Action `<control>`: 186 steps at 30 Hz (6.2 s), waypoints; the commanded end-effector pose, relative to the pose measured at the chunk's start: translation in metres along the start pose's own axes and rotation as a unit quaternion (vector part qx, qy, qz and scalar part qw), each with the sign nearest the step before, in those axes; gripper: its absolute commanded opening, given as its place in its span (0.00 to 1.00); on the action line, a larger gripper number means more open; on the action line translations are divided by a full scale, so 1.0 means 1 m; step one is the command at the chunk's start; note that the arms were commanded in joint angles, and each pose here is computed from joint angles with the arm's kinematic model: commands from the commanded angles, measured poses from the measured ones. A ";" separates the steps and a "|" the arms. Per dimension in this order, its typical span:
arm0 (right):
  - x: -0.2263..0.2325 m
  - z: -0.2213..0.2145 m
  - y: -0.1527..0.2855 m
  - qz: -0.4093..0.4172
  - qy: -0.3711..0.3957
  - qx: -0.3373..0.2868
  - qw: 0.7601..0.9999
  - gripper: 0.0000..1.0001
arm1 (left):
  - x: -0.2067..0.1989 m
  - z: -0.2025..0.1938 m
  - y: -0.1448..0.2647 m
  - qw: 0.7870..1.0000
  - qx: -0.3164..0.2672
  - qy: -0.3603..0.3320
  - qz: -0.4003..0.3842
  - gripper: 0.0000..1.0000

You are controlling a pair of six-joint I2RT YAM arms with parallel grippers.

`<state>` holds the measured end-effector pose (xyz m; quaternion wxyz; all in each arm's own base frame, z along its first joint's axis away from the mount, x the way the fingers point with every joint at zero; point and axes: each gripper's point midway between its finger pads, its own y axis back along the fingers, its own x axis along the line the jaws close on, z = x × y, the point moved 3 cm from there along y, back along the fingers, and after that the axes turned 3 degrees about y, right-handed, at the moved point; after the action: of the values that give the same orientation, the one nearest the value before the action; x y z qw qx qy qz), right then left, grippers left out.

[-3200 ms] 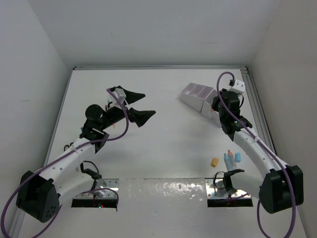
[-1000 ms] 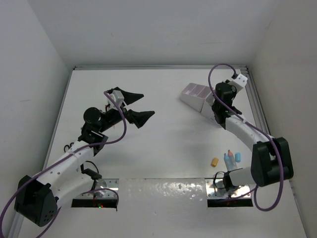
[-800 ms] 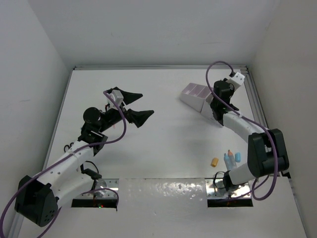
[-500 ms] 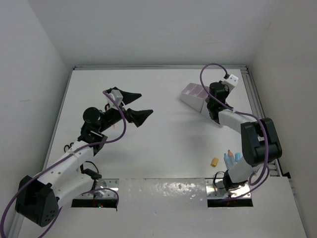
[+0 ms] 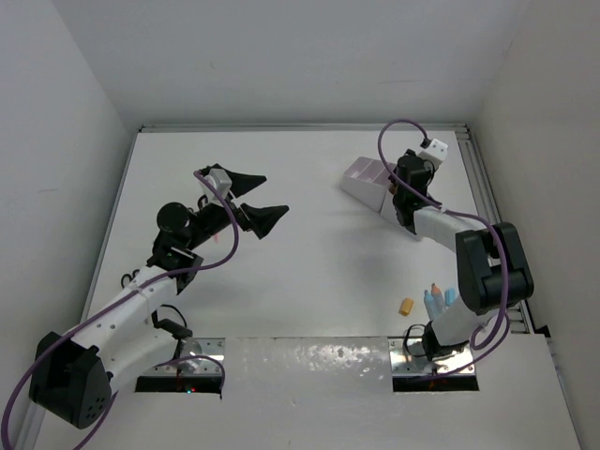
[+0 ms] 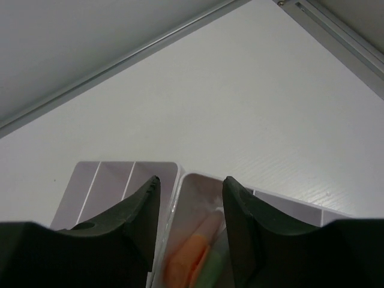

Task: Sort the stationery into containers
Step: Place the pen in the storage box, then pick up the pen cap from the center of the board, then pick up the pen from the corner of the board.

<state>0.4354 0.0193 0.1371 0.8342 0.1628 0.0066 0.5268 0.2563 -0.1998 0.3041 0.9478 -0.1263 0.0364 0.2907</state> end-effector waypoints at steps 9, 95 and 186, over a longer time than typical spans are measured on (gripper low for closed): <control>0.024 0.073 0.040 0.100 0.009 -0.047 0.994 0.53 | 0.003 0.005 0.001 1.000 -0.016 -0.014 0.002 1.00; 0.260 -0.006 0.307 0.602 0.190 -0.075 0.772 0.00 | 0.045 -0.040 0.017 0.977 0.035 0.137 0.156 0.45; -0.197 -0.160 0.188 -0.168 0.015 0.523 0.835 0.21 | 0.098 -0.028 0.066 0.958 -0.026 0.049 0.282 0.00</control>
<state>0.1374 -0.0422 0.0150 0.6984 0.5637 0.3487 0.2699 0.2958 -0.1063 0.2287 0.8240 -0.1225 0.1327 0.5371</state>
